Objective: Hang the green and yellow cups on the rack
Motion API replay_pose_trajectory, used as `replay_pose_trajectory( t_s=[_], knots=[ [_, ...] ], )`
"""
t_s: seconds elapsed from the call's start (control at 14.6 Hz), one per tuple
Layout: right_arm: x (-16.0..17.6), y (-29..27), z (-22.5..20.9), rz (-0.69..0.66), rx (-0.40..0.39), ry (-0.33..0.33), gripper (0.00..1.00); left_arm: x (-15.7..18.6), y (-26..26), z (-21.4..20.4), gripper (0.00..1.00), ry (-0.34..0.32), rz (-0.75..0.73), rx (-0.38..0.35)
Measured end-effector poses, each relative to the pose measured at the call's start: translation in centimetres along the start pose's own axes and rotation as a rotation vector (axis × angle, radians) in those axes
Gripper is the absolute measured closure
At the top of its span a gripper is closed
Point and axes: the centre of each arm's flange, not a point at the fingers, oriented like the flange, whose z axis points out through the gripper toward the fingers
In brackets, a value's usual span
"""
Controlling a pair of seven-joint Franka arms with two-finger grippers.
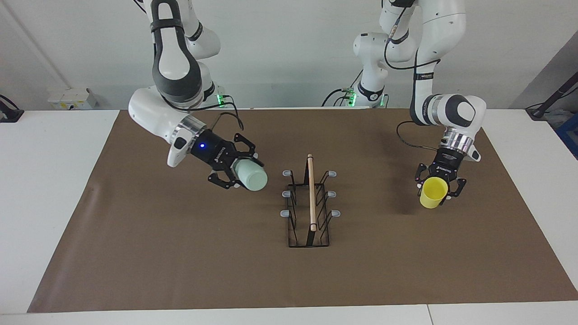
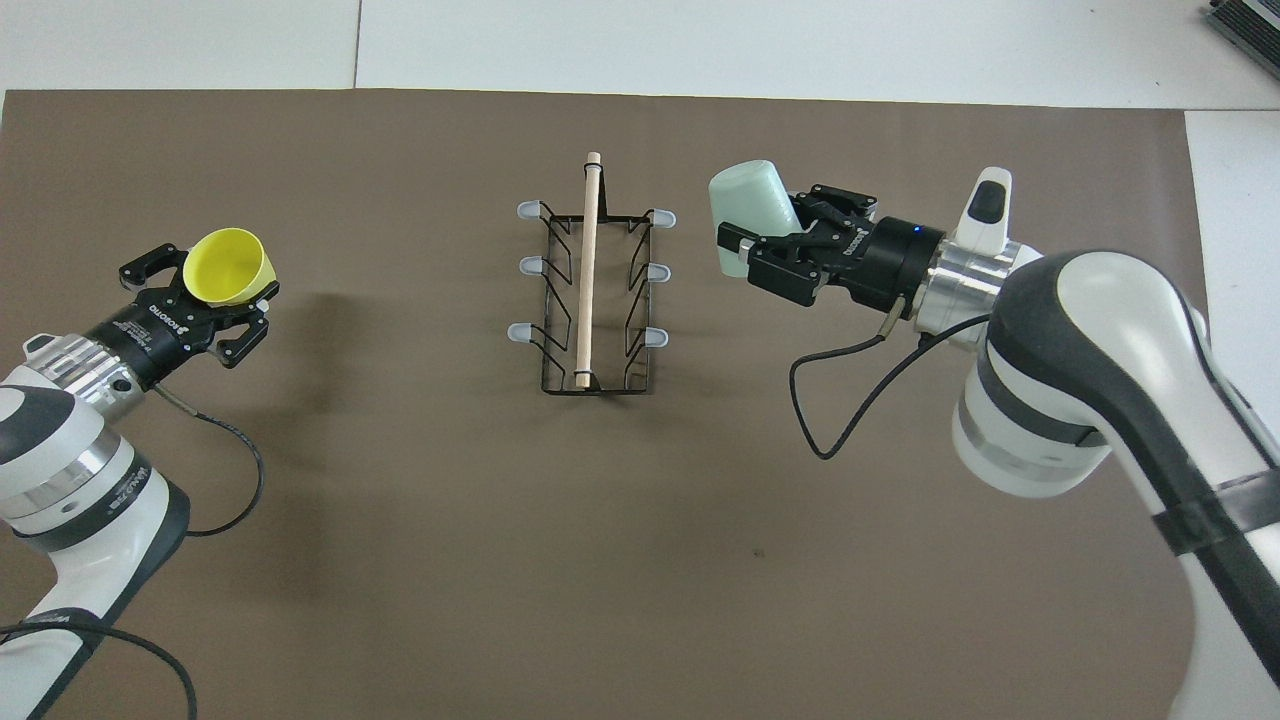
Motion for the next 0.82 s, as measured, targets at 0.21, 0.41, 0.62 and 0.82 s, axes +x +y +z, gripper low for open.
replay_pose_trajectory(
  t_s=[0.21, 0.41, 0.62, 0.82],
  knots=[
    [-2.6, -1.8, -0.4, -0.006, -0.004, 0.115, 0.3, -1.8, 0.8, -1.4, 0.32, 0.036, 0.149, 0.046],
    [-5.5, -3.8, -0.2, -0.036, -0.023, 0.189, 0.3, -3.3, 1.5, -2.3, 0.32, 0.091, 0.3, 0.105],
    [-7.3, -4.2, 0.0, -0.074, -0.039, 0.213, 0.3, -4.5, 1.8, -2.8, 0.32, 0.146, 0.419, 0.158],
    [-9.0, -4.0, 0.0, -0.115, -0.044, 0.212, 0.3, -7.0, 2.3, -2.8, 0.32, 0.22, 0.525, 0.215]
  ],
)
